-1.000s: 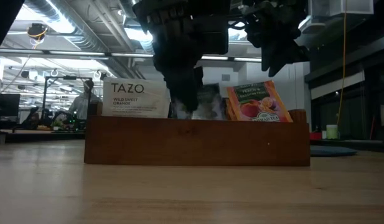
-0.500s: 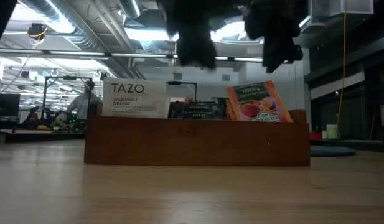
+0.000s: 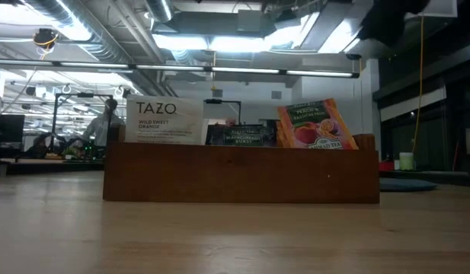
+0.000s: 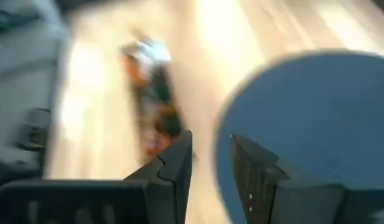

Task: Pick & Place Tea
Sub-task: Return to Home Position

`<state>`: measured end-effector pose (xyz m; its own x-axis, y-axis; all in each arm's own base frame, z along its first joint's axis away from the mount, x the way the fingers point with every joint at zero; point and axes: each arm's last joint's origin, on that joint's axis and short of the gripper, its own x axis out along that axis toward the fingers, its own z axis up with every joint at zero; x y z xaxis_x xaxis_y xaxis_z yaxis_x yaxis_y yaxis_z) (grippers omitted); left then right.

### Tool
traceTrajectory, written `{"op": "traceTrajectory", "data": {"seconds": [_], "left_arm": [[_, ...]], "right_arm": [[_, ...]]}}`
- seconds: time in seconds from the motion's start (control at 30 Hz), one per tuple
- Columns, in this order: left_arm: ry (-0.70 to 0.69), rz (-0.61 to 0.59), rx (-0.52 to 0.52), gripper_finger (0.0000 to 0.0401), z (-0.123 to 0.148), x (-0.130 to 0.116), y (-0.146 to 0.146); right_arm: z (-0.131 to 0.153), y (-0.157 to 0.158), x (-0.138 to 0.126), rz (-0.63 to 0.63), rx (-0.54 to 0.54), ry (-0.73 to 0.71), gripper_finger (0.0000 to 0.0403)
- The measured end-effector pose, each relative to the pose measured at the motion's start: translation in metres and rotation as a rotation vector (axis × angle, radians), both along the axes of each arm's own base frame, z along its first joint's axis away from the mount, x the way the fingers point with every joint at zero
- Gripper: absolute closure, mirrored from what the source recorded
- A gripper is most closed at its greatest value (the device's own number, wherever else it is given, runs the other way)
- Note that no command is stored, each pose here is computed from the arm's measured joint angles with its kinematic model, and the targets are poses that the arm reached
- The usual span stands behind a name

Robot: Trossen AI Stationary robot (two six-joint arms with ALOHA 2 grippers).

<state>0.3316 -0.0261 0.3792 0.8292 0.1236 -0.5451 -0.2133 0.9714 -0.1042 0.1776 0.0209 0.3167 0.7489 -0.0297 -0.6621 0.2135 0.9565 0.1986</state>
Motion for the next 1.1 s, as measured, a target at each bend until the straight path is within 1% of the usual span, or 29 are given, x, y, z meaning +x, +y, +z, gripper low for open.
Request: {"op": "traceTrajectory", "data": {"seconds": [0.07,0.13,0.2,0.3,0.43,0.6,0.7,0.77,0.87,0.93,1.1], "left_arm": [[-0.041,-0.013,-0.027,0.0283,-0.003,-0.003,0.000],[-0.072,0.000,-0.082,0.0283,-0.014,-0.008,0.001],[-0.103,0.044,-0.150,0.0284,-0.027,-0.014,0.003],[-0.163,0.129,-0.231,0.0287,-0.047,-0.027,0.006],[-0.278,0.223,-0.320,0.0287,-0.061,-0.047,0.009],[-0.380,0.319,-0.413,0.0287,-0.063,-0.074,0.015],[-0.422,0.368,-0.439,0.0287,-0.059,-0.088,0.017],[-0.444,0.406,-0.439,0.0287,-0.055,-0.097,0.018],[-0.481,0.433,-0.431,0.0287,-0.048,-0.106,0.020],[-0.510,0.436,-0.434,0.0287,-0.043,-0.110,0.020],[-0.511,0.435,-0.451,0.0287,-0.040,-0.118,0.021]], "right_arm": [[-0.010,0.002,-0.015,0.059,0.028,-0.118,0.0293],[-0.020,0.001,-0.029,0.114,0.074,-0.224,0.0293],[-0.029,0.000,-0.043,0.140,0.120,-0.308,0.0293],[-0.043,-0.002,-0.063,0.140,0.163,-0.415,0.0293],[-0.056,-0.006,-0.086,0.149,0.174,-0.588,0.0293],[-0.072,-0.009,-0.103,0.169,0.147,-0.765,0.0293],[-0.079,-0.009,-0.105,0.178,0.130,-0.848,0.0293],[-0.085,-0.008,-0.102,0.208,0.108,-0.836,0.0293],[-0.089,-0.007,-0.098,0.233,0.078,-0.870,0.0293],[-0.093,-0.007,-0.097,0.250,0.057,-0.890,0.0293],[-0.104,-0.005,-0.092,0.286,0.010,-0.937,0.0300]]}}
